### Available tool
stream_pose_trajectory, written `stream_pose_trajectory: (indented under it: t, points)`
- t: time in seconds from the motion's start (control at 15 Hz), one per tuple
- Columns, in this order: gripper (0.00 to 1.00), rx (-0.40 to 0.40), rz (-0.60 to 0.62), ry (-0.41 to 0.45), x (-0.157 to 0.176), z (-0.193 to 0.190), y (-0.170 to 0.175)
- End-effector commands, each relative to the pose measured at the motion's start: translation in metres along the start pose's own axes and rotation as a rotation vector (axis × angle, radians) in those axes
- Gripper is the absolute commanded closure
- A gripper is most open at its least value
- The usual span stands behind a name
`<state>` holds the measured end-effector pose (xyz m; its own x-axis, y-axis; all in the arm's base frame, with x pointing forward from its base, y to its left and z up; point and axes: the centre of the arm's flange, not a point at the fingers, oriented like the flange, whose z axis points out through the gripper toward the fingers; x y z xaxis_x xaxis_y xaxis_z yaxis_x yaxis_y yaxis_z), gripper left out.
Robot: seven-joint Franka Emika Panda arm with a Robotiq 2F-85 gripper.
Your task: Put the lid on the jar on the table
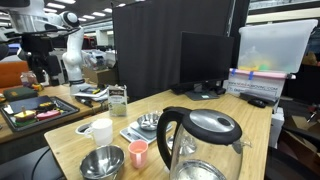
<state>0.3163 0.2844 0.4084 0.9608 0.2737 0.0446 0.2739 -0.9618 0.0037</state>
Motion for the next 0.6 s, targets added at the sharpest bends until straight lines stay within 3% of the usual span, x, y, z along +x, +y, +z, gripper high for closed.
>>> stream_pose_trajectory:
  t: [0.0,0.2,0.27,0.53]
  points:
    - [0.00,-0.031,0.048,0.006,0.051,0.024,-0.009]
    - [0.00,-0.046,0.074,-0.007,0.082,0.042,-0.007]
    - [0.00,-0.036,0.057,0.009,0.057,0.035,0.002]
    - [0.00,-0.028,0.069,-0.014,0.074,0.047,-0.001]
